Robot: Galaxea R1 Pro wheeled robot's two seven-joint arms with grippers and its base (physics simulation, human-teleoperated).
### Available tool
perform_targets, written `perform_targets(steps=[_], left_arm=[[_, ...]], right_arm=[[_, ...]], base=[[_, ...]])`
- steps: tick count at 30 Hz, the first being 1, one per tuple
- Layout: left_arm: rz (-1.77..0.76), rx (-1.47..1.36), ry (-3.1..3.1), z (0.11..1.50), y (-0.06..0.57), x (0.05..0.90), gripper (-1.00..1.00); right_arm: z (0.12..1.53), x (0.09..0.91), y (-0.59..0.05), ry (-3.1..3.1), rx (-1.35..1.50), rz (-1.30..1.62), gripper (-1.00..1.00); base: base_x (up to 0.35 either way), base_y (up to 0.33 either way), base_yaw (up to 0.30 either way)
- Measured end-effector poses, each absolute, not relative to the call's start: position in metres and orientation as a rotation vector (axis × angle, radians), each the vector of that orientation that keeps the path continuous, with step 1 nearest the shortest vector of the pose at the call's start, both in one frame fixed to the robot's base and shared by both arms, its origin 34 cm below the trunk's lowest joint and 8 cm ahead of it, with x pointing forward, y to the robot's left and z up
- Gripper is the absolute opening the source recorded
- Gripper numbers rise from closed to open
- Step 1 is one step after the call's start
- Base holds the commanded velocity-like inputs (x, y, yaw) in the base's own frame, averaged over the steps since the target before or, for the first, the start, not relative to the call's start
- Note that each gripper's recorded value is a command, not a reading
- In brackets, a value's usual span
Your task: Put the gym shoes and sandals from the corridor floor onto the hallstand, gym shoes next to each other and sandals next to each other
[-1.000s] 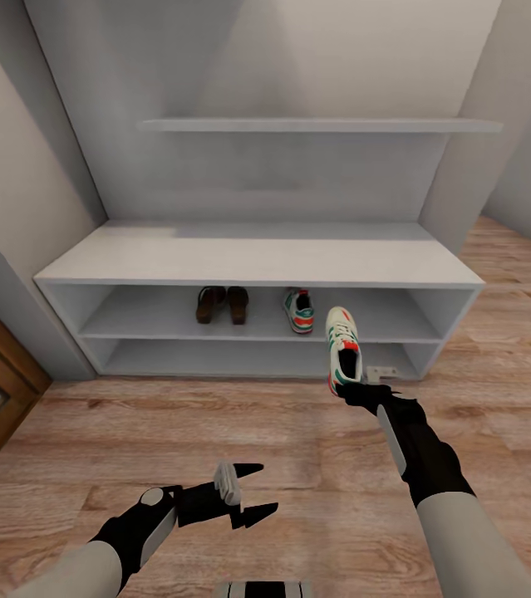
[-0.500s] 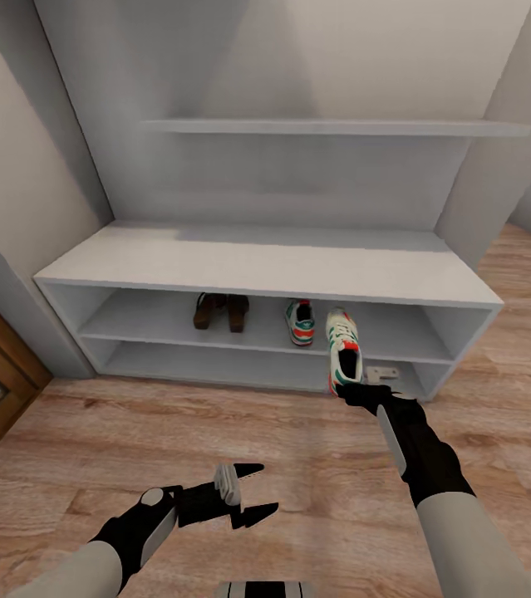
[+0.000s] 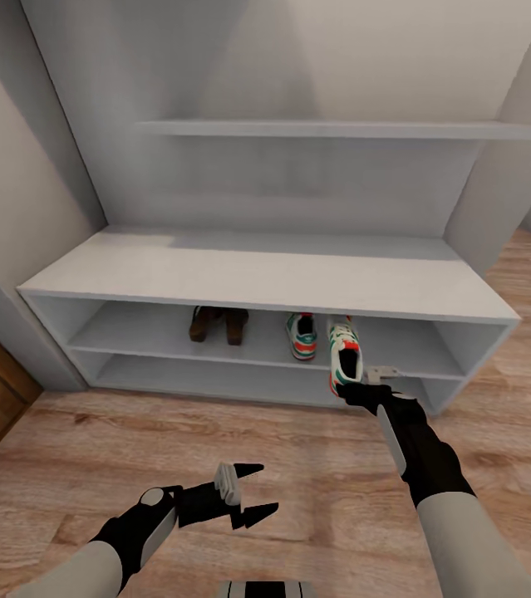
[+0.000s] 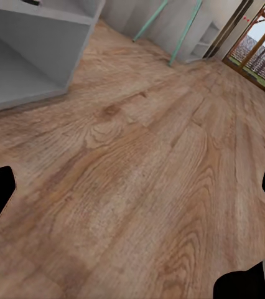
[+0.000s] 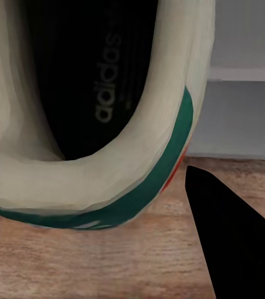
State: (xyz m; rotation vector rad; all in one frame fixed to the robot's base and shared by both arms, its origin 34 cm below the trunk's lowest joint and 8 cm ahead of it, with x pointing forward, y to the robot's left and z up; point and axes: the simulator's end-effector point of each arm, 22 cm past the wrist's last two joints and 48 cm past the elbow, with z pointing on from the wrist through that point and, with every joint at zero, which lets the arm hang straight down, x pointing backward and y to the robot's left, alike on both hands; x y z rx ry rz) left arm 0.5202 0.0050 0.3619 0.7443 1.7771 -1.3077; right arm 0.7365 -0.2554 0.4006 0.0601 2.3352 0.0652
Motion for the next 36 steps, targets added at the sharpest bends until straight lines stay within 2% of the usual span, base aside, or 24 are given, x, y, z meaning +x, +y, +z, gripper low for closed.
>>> perform_targets(steps=[13, 36], left_arm=[[-1.307, 0.745, 1.777, 0.3622, 0.005, 0.5202, 1.0], [-1.321, 0.741, 1.765, 0.3654, -0.0036, 0.5195, 1.0]], right_arm=[[0.4008, 0.7364, -0.2555, 2.335, 0.06, 0.063, -1.0], [0.3998, 0.7362, -0.2556, 2.337, 0.06, 0.062, -1.0]], base=[[0.259, 0.0, 0.0], [0.094, 0.0, 0.0]])
